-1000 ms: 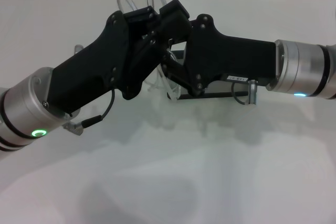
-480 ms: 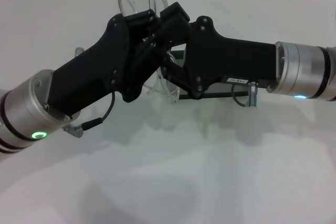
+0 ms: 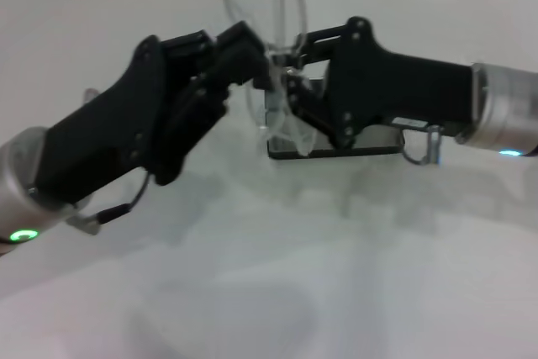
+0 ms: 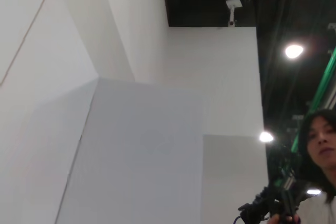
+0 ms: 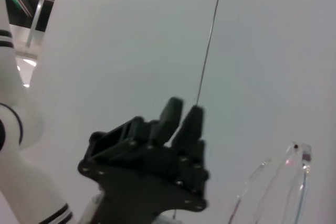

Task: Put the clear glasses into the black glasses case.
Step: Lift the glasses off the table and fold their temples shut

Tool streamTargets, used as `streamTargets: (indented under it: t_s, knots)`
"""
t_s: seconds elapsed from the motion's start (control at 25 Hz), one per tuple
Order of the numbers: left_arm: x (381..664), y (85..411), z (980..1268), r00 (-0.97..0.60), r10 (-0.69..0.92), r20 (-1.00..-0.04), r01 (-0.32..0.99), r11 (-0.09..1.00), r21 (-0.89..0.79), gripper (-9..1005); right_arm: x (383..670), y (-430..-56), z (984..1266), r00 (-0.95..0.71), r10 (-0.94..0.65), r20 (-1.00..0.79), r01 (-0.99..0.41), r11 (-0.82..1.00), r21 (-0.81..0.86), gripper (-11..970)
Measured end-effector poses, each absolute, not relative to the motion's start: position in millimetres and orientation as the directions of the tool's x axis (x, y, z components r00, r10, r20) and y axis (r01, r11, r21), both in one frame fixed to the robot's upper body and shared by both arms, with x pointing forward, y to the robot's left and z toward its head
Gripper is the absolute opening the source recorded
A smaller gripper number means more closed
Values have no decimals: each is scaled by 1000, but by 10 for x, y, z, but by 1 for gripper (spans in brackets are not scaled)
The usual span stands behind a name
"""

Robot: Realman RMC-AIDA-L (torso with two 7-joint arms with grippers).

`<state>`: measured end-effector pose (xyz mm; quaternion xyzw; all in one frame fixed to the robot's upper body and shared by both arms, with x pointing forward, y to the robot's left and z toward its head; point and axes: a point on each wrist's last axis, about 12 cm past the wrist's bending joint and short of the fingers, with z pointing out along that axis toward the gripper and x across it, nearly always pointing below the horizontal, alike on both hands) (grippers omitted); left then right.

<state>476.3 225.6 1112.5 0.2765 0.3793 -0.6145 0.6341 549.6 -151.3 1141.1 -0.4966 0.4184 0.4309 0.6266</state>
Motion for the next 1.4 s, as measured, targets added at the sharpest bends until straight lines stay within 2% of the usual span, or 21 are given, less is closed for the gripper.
streamTargets:
  t_s: [0.2, 0.52, 1.4]
  knots:
    - [4716, 2328, 11131, -42, -567, -823, 989, 94, -116, 97, 5484, -1650, 11453, 288, 86, -954, -949, 160, -272, 117]
    - [4821, 2062, 11134, -95, -538, -837, 992, 18, -125, 97, 5476, -1458, 11433, 312, 45, -949, -946, 105, -306, 117]
    - [4848, 2069, 11104, -100, -532, -841, 988, 49, -149, 97, 5454, -1404, 11435, 322, 39, -946, -944, 88, -318, 118]
